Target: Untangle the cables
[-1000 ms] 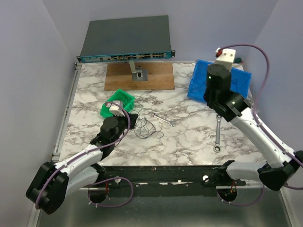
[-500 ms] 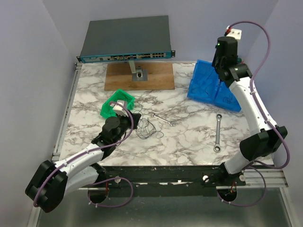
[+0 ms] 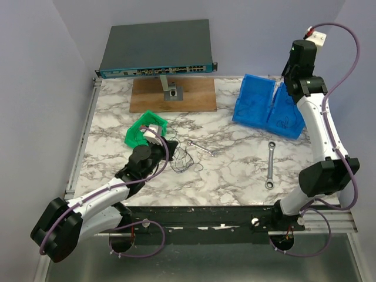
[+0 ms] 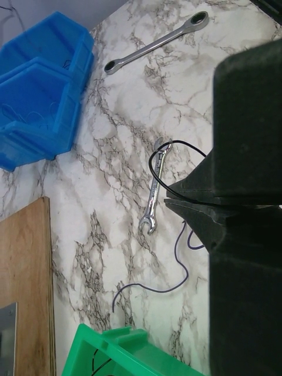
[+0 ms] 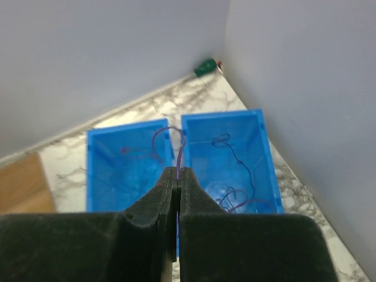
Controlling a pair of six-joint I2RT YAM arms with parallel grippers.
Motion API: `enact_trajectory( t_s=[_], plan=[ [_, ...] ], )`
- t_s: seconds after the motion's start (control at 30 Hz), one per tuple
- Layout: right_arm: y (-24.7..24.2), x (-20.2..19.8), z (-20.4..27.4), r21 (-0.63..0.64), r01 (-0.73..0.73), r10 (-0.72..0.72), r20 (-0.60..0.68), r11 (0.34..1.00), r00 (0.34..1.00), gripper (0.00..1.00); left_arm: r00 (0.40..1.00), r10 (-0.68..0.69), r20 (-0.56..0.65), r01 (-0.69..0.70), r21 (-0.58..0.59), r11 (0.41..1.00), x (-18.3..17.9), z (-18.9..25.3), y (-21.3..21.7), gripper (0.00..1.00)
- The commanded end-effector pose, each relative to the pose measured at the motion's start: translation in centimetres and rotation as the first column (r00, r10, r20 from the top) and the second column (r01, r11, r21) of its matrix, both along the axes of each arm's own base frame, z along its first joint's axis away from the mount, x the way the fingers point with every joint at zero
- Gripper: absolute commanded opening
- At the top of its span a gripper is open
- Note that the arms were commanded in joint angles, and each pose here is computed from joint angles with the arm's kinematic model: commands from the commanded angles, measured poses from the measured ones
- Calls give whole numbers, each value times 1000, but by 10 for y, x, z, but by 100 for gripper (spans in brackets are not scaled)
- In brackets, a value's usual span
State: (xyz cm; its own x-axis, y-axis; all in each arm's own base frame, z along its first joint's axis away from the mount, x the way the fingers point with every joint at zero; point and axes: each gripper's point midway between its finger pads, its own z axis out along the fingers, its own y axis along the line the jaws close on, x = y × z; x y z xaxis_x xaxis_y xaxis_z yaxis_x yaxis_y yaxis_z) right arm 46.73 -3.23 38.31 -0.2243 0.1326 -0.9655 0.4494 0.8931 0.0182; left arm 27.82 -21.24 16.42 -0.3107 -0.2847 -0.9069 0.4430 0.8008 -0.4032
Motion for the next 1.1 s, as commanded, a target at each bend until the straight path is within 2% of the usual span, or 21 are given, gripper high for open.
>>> enact_trajectory(
  t_s=[0.0, 0.33, 0.57, 0.83, 0.93, 1.07],
  plan=[
    [-28, 12, -60, 46, 60, -57, -76, 997, 996, 1, 999, 19, 38, -20, 16, 1000, 6, 11, 0, 0],
    [-57, 14, -123, 98, 155, -142, -123, 983, 982, 1, 999, 0, 43, -2, 55, 999, 5, 9, -9, 0],
    [-78, 17, -83, 120, 226, -226, -9, 967, 974, 1, 999, -12, 46, 9, 63, 998, 3, 8, -13, 0],
    [-89, 18, -30, 94, 237, -243, 67, 967, 968, 1, 998, -26, 50, 22, 75, 997, 2, 8, -19, 0],
    [-91, 15, -52, 95, 249, -253, 36, 964, 967, 1, 998, -28, 53, 23, 80, 997, 2, 9, -20, 0],
    [-93, 13, -115, 109, 264, -258, -64, 958, 964, 1, 998, -28, 54, 24, 83, 996, 1, 8, -20, 0]
  ],
)
